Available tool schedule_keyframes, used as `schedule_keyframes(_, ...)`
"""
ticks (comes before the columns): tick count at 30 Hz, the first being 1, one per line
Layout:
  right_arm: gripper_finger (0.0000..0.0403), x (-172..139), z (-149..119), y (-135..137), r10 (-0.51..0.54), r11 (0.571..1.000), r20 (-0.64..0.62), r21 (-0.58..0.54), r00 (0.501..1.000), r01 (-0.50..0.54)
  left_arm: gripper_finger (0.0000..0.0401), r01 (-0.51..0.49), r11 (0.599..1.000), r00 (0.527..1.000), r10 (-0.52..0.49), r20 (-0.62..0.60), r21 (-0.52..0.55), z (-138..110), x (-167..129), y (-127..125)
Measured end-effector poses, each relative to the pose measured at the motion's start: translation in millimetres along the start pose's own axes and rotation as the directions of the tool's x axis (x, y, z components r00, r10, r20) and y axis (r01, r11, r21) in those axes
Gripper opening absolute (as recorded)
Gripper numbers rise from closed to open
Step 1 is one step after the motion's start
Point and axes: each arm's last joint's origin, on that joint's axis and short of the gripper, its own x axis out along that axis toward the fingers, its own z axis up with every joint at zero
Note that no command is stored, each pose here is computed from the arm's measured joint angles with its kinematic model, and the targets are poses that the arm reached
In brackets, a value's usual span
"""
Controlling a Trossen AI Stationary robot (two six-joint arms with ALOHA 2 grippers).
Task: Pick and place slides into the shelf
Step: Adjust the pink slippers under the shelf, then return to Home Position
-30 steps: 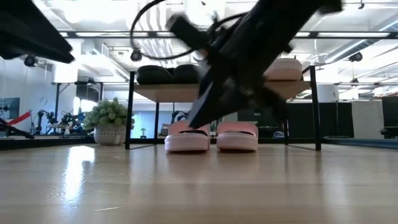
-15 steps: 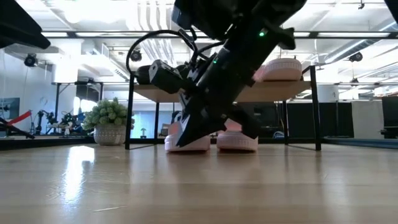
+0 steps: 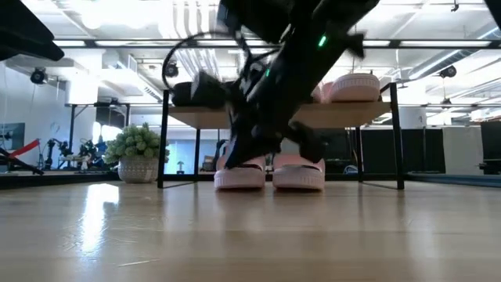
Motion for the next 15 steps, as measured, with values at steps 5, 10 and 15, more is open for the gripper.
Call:
schedule_keyframes(5,0.0011,-51,-16,27,0.149,0.985,-0.040,-0.077,0.988,-0.152,0.0107,0.012,1.000,1.000,-0.011,0.008,-0.023,3,-2,0)
schedule_keyframes(10,0.0011,-128,-21,43,0.303,0.951,-0.085,-0.039,0.949,-0.307,0.0107,0.053,0.991,0.998,-0.048,0.046,-0.121,24,-7,5)
schedule_keyframes(15,0.0009,-177,-14,36,0.392,0.918,-0.123,-0.008,0.912,-0.396,0.0088,0.210,0.977,0.971,-0.203,0.130,-0.045,68,-20,23)
